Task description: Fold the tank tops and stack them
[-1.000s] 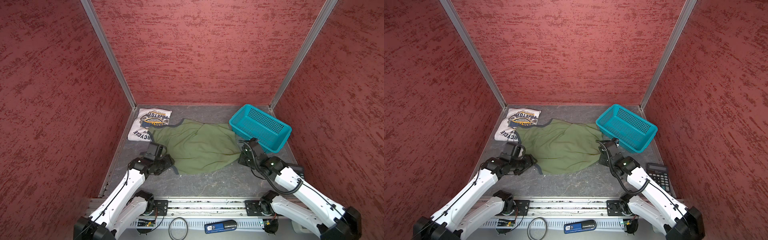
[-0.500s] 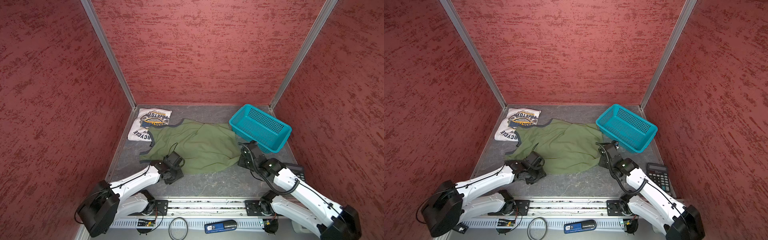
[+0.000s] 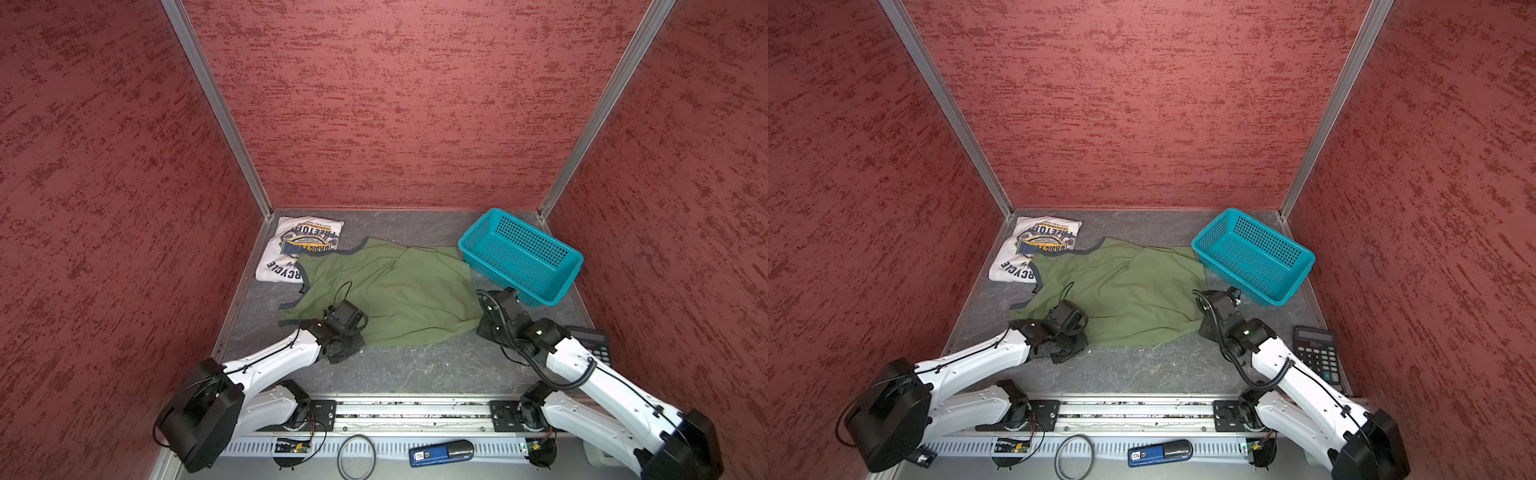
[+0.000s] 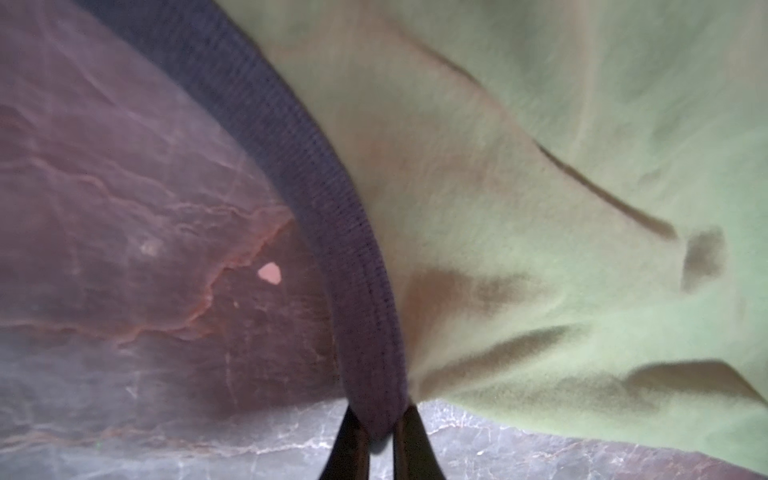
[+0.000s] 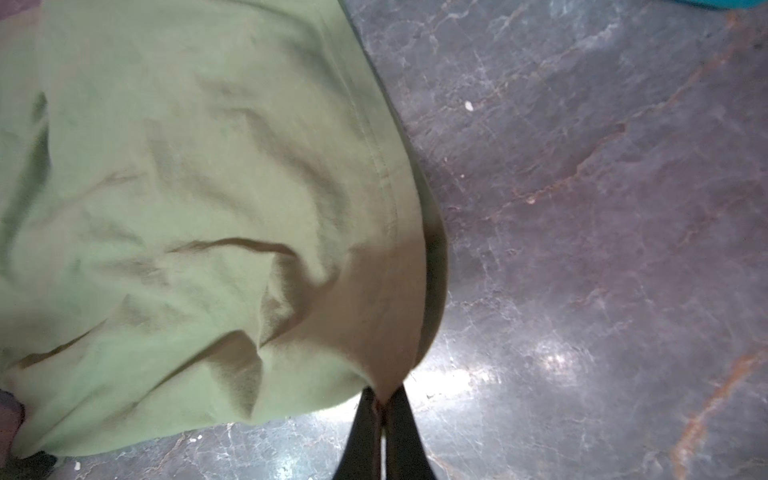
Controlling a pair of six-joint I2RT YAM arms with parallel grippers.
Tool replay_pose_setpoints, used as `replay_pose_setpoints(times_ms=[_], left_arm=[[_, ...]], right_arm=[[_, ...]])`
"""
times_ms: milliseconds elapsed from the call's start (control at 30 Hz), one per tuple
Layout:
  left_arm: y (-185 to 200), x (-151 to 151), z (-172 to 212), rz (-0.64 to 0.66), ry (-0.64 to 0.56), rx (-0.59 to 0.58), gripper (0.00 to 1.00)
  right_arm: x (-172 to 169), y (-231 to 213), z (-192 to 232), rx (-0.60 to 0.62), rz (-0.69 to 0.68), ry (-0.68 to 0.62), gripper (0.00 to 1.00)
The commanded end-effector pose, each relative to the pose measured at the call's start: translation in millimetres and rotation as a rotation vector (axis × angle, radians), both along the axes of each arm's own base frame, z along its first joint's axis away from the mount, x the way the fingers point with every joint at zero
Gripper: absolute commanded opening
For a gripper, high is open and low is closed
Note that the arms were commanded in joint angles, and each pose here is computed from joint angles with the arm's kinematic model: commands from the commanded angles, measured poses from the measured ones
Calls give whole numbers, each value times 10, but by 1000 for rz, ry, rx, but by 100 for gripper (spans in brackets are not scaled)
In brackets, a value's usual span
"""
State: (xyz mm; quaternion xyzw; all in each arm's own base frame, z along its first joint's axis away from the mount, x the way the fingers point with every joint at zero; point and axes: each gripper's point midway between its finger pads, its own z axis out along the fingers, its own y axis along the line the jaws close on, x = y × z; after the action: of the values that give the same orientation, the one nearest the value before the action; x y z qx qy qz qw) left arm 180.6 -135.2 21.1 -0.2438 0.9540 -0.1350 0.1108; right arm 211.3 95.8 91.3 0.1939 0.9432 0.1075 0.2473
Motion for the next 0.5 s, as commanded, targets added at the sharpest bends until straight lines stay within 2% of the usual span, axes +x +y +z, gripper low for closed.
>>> replay_pose_setpoints(times_ms=[0, 67, 200, 300, 367, 467], left_arm=[[81, 5, 28, -5, -25, 24, 5], [79, 9, 92, -12, -39, 18, 0], [142, -61, 324, -20, -72, 33, 0], [238, -198, 546, -25, -108, 38, 0], [267, -318, 583, -43, -92, 18, 0], [250, -549, 423, -78, 14, -10, 0]], right_arm=[[-37, -74, -32, 2, -60, 20, 0], [-27, -85, 24, 0, -62, 9, 0], [-38, -168, 184, -22, -87, -13, 0], [-96, -142, 314, 32, -104, -14, 0], [-161, -74, 338, 100, -109, 4, 0], [-327, -8, 152, 166, -115, 80, 0]])
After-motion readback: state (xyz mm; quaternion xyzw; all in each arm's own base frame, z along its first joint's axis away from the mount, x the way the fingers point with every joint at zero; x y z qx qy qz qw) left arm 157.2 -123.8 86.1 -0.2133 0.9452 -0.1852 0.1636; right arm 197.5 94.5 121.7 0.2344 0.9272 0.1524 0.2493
